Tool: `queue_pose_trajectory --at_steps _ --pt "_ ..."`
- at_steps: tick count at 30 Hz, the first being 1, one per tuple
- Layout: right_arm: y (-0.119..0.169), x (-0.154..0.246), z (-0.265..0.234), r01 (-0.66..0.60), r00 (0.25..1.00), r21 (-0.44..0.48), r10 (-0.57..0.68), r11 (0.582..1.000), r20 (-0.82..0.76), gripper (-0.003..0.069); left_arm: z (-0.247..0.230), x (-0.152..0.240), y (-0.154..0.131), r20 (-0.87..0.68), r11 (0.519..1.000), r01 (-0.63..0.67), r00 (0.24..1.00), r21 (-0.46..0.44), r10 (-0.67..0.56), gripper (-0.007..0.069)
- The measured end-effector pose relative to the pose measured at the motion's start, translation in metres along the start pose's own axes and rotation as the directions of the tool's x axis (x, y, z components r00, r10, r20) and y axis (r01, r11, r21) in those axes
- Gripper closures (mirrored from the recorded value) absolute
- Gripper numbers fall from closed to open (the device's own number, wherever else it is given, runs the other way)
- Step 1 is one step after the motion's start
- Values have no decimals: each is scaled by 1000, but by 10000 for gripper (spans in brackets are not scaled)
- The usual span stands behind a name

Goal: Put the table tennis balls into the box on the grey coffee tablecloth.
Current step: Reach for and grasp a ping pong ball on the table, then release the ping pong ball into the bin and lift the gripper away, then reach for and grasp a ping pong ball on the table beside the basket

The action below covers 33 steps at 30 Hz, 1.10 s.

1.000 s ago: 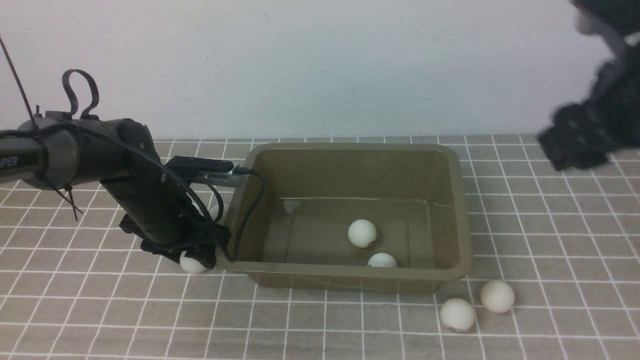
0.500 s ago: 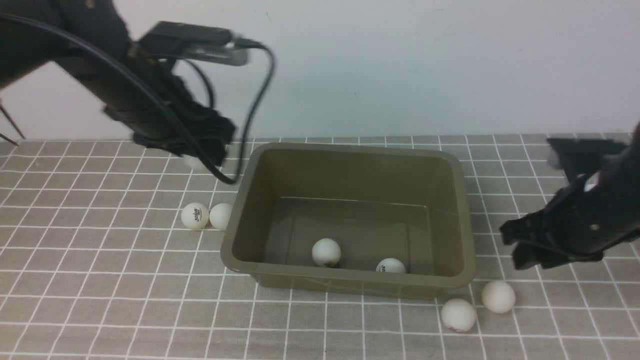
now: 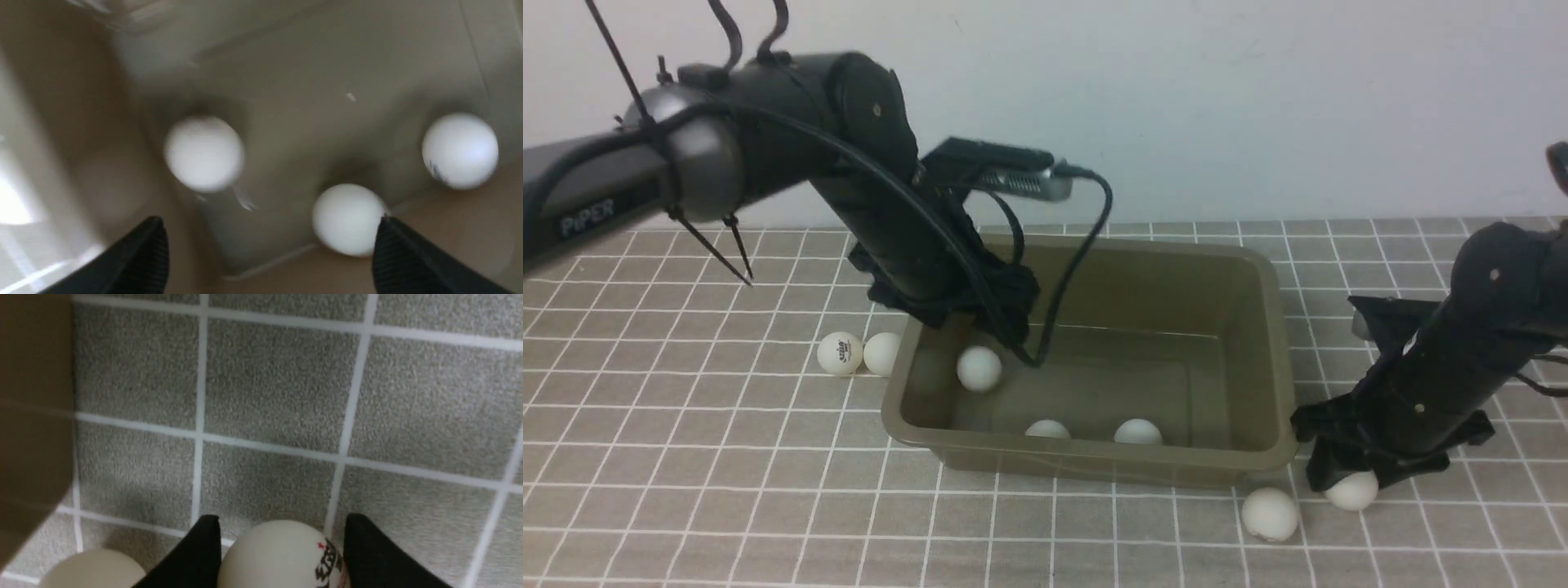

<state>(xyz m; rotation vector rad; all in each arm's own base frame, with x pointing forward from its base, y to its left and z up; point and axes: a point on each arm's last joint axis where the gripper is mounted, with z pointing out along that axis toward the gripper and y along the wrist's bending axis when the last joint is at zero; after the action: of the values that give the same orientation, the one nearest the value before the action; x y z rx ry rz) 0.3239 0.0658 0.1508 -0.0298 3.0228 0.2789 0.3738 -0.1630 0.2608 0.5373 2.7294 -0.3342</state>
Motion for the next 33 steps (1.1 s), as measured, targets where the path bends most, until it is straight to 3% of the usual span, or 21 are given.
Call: queue_pose_trajectory --at_steps 2,3,4,6,9,13,17,19,21,22,25,26,27,29,32,33 --pt "-5 -2 -12 -16 1000 20 16 1000 -6 298 -19 -6 10 29 999 8 1000 -42 -7 146" --pt "-7 -4 -22 -22 1000 28 22 999 0 298 -30 -7 17 38 997 7 999 -74 -4 235" --pt "-9 -6 -40 -34 999 35 33 999 25 298 -52 -7 33 67 992 25 998 -125 -16 389" --pt "-8 -9 -79 -49 993 32 46 998 107 298 -73 -4 54 86 982 60 995 -181 -45 544" --pt "7 -13 -133 -27 964 -20 32 999 262 298 -88 7 88 67 965 145 989 -220 -133 611" --pt "43 -21 -170 103 915 -106 -53 989 399 298 -77 27 128 -11 940 265 962 -215 -274 630" --pt "76 -33 -162 196 906 -140 -125 971 405 295 -47 37 143 -99 943 291 946 -163 -309 622" --pt "96 -48 -137 232 918 -146 -167 962 360 215 -24 36 143 -138 961 258 953 -103 -271 572" --pt "99 -52 -128 235 924 -146 -174 961 340 180 -19 35 143 -138 965 246 957 -91 -257 556" --pt "103 -58 -117 243 933 -143 -191 960 306 94 -7 31 142 -128 971 229 963 -74 -237 484" --pt "104 -59 -115 260 937 -120 -220 958 272 34 4 27 142 -109 974 214 969 -74 -221 389" --pt "103 -59 -118 273 936 -105 -239 956 260 22 10 25 142 -92 975 207 972 -79 -214 326" --pt "102 -58 -122 285 932 -92 -253 954 258 21 14 23 143 -84 975 205 974 -84 -212 284" --pt "96 -44 -149 327 915 -19 -312 945 254 89 27 19 145 -42 976 196 979 -95 -201 154" --pt "90 -31 -172 334 902 41 -332 942 275 170 35 18 147 -31 976 194 980 -100 -198 106" --pt "84 -17 -195 319 889 88 -331 944 316 239 43 17 149 -24 975 194 980 -104 -198 87"
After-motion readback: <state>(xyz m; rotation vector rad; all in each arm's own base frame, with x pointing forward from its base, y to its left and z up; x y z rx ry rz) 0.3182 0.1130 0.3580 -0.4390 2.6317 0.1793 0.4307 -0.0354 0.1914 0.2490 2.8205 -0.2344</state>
